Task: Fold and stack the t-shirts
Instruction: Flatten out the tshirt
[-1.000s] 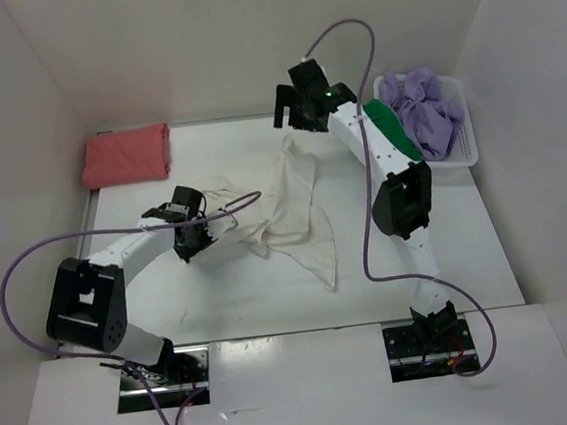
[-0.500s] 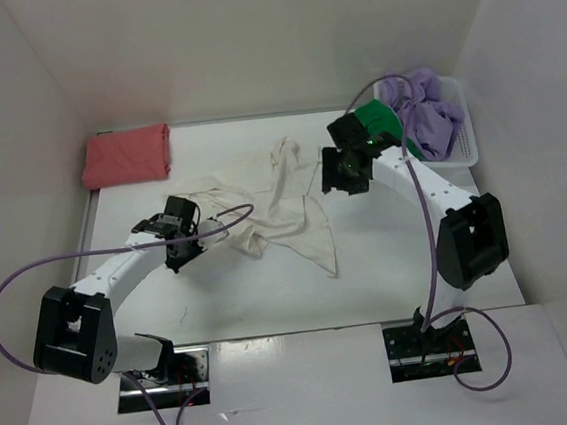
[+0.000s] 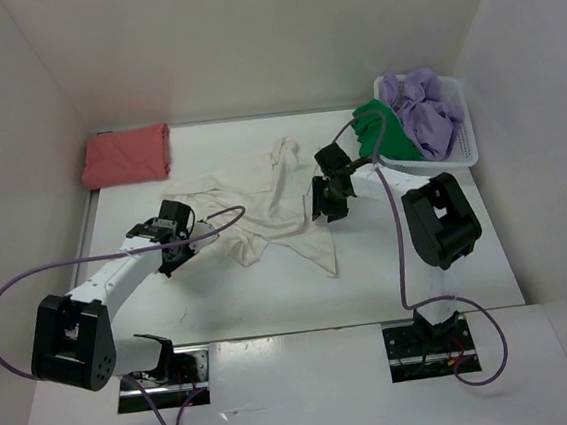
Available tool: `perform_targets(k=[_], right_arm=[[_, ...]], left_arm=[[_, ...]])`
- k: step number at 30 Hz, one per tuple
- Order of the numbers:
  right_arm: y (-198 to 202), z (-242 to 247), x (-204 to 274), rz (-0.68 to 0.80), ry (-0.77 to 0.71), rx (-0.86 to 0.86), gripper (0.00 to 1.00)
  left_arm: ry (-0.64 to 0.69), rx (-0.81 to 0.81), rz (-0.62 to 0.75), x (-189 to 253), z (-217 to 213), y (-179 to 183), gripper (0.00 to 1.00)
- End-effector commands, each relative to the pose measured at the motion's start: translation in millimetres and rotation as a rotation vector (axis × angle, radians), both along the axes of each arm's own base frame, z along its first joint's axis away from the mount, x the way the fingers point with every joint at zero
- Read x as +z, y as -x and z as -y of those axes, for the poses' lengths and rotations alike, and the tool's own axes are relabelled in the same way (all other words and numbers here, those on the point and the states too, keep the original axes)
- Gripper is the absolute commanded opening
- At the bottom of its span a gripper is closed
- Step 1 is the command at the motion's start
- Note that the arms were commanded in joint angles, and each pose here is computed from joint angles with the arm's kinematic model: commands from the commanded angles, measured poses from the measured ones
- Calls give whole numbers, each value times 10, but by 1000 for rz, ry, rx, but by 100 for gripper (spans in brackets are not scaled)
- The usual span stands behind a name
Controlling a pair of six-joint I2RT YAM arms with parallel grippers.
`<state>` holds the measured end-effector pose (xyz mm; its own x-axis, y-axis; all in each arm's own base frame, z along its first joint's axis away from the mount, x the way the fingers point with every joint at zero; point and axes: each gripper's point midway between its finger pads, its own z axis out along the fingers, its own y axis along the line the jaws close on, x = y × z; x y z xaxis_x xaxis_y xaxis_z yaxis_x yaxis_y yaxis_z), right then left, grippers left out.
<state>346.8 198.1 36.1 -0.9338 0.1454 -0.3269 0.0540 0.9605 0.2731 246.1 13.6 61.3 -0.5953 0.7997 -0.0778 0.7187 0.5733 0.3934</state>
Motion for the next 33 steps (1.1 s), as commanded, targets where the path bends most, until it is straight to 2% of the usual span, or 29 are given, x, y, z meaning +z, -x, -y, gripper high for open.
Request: perform_targets(k=[1, 8, 18, 24, 26, 31, 33], right_arm=[[-135, -149, -22, 44, -33, 12, 51], [102, -90, -194, -30, -8, 2, 51], [473, -219, -41, -26, -16, 25, 51], [629, -170, -18, -38, 43, 20, 51], [663, -180, 18, -33, 51, 20, 45], [802, -201, -54, -54, 76, 49, 38], [781, -217, -48, -45, 70, 48, 33]], left_arm=[[4, 44, -11, -13, -34, 108, 0], [-7, 46, -18, -25, -50, 111, 0], [-7, 46, -18, -25, -50, 111, 0], [-7, 46, -18, -25, -50, 111, 0], [-7, 46, -18, -25, -50, 111, 0], [-10, 46, -28, -47, -51, 117, 0], [-14, 46, -46, -91, -59, 151, 0]])
